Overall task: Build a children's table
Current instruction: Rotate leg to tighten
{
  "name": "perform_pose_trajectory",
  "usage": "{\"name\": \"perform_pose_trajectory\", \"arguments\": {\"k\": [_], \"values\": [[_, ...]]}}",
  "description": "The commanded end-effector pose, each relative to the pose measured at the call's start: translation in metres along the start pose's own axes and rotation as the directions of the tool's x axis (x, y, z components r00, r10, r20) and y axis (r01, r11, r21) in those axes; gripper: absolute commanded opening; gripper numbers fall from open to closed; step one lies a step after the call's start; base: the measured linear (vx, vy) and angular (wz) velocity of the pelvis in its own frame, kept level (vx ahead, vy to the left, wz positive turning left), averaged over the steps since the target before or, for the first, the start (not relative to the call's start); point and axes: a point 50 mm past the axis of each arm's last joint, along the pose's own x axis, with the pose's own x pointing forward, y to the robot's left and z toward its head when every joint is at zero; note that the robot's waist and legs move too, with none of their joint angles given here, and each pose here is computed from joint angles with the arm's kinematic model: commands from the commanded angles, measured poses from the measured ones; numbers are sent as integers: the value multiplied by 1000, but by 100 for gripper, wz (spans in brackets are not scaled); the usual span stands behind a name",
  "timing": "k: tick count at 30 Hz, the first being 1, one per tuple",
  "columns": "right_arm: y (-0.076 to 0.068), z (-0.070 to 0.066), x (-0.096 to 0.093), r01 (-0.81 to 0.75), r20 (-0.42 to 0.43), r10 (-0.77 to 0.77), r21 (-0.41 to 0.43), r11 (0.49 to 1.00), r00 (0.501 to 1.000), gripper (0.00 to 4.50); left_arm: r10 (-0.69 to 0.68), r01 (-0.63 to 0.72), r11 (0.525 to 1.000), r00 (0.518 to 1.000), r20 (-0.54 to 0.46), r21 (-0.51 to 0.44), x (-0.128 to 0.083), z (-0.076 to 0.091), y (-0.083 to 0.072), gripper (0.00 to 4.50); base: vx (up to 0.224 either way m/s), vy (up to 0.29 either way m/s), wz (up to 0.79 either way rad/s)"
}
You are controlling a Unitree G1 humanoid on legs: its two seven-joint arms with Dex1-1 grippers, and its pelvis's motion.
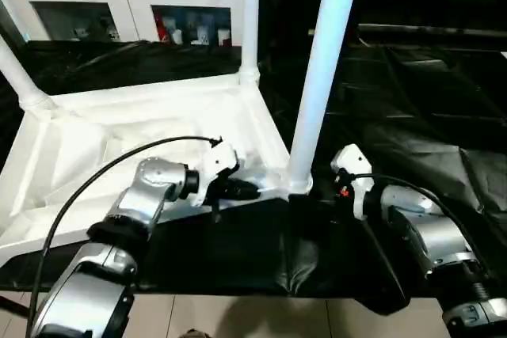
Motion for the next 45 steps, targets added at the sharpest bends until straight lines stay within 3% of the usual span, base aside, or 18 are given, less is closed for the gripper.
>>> {"name": "perform_pose_trajectory", "arguments": {"k": [1,10,26,31,37,41,45], "values": [[1,7,2,-23,11,23,-15,1000,1000,424,-38,38,999,996,76,3,4,6,-5,0,0,0,0],[3,5,9,-64,23,64,2,998,998,424,-67,68,998,995,68,-7,2,4,-11,0,0,0,0],[4,-2,13,-35,39,33,40,999,999,293,-83,84,996,996,38,-23,2,-2,-15,0,0,0,0],[8,-14,23,81,45,-86,104,991,995,281,-8,9,999,1000,15,-35,12,-3,-10,0,0,0,0],[18,-24,42,250,20,-258,177,952,966,277,124,-124,991,992,-5,-40,35,2,-3,0,0,0,0],[21,-24,66,503,-52,-513,309,807,857,277,225,-226,972,974,-32,-69,66,10,-5,0,0,0,0],[25,-14,78,513,-27,-530,299,805,848,277,263,-264,962,964,-35,-65,73,14,-3,0,0,0,0]]}}
